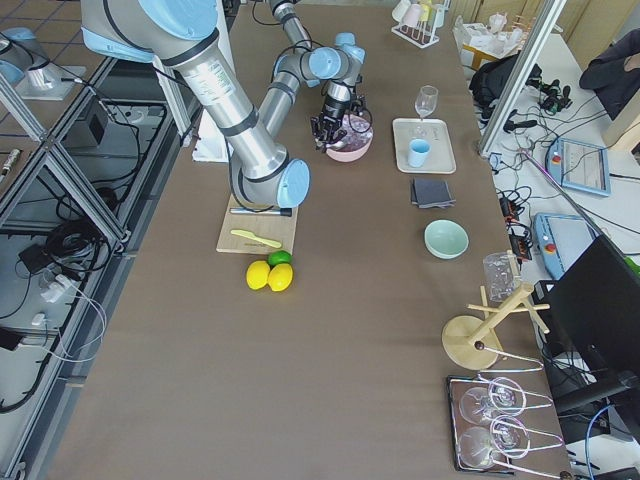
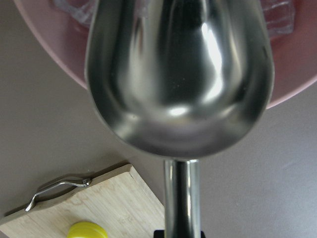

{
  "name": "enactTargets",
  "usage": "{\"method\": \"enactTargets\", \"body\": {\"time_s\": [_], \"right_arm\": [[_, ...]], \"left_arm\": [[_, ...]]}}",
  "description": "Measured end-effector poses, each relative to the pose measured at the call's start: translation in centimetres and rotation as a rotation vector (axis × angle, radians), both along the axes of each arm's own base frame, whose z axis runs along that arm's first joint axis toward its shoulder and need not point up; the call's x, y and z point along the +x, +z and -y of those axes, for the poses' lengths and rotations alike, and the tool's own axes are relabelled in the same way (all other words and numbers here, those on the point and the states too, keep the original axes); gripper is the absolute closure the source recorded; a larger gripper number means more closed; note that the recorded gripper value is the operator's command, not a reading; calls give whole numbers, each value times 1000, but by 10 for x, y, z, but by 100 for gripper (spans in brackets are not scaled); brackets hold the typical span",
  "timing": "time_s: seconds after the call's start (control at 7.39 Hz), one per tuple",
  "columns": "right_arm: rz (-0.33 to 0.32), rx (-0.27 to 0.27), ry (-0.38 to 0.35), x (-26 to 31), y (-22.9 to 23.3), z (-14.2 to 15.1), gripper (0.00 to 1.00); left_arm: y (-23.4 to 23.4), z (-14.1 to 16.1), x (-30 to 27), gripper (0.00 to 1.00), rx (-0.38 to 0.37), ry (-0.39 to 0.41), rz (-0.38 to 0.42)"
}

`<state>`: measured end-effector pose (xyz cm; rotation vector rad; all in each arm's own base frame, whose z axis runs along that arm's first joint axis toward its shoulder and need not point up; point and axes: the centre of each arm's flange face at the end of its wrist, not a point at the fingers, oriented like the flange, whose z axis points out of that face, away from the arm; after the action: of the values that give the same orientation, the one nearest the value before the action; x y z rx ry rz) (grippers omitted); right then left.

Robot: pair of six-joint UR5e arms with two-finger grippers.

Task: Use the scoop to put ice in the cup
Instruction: 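Lower the scoop into the ice cubes in the pink bowl with the right gripper, then drag the scoop through the ice and lift it full with the right gripper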

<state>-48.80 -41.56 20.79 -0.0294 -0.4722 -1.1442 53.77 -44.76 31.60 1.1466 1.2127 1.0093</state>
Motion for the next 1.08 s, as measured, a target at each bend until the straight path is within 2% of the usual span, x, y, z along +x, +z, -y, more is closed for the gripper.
{"method": "enactTargets", "body": {"time_s": [0.41,1.08], "right_arm": [[66,83,-1,5,9,-3,100],[167,156,-34,-6,39,4,100]], "left_arm": [[0,1,-1,1,0,-1,0],[1,2,-2,1,-1,-4,1]]}}
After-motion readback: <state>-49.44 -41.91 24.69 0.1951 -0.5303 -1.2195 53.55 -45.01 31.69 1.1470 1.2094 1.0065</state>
